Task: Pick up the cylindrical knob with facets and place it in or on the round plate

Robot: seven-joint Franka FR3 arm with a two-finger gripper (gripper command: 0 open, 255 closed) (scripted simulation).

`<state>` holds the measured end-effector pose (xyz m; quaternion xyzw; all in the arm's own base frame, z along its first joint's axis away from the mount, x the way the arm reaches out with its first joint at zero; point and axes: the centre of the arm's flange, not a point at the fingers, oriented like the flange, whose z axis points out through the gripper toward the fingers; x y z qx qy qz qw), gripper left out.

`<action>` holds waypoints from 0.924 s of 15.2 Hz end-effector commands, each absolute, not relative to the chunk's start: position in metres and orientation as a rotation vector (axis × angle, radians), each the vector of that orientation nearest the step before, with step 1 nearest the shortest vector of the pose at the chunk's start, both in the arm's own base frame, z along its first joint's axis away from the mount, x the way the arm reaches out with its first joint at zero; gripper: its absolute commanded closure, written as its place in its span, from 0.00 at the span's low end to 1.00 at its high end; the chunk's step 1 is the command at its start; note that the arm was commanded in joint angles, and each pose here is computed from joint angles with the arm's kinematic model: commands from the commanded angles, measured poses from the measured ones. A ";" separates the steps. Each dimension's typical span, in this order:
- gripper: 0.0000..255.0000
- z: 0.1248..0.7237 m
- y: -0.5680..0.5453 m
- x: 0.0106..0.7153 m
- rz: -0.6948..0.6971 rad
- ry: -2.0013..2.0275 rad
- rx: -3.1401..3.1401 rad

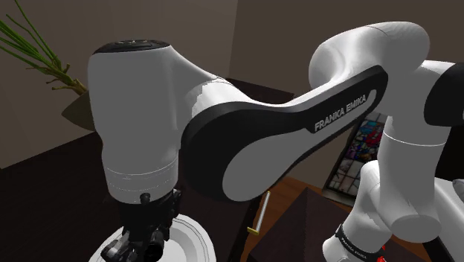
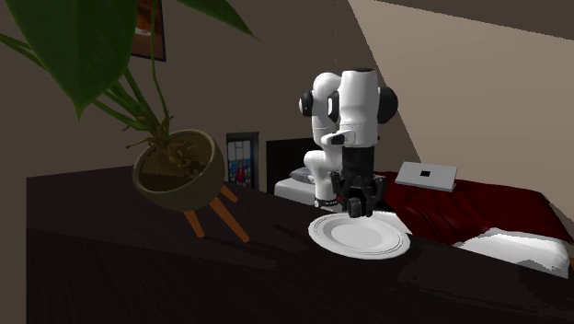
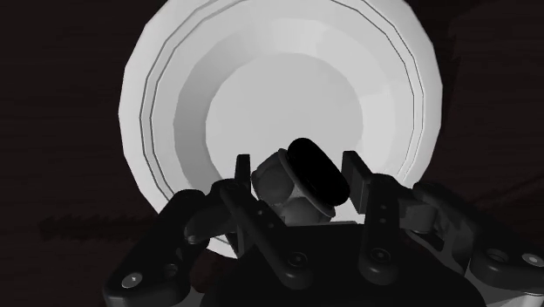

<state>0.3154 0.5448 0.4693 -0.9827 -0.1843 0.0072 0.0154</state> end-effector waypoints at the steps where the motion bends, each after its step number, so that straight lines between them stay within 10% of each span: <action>1: 1.00 0.459 0.545 0.316 0.022 -0.573 -3.057; 14: 1.00 0.430 0.545 0.316 0.022 -0.573 -3.057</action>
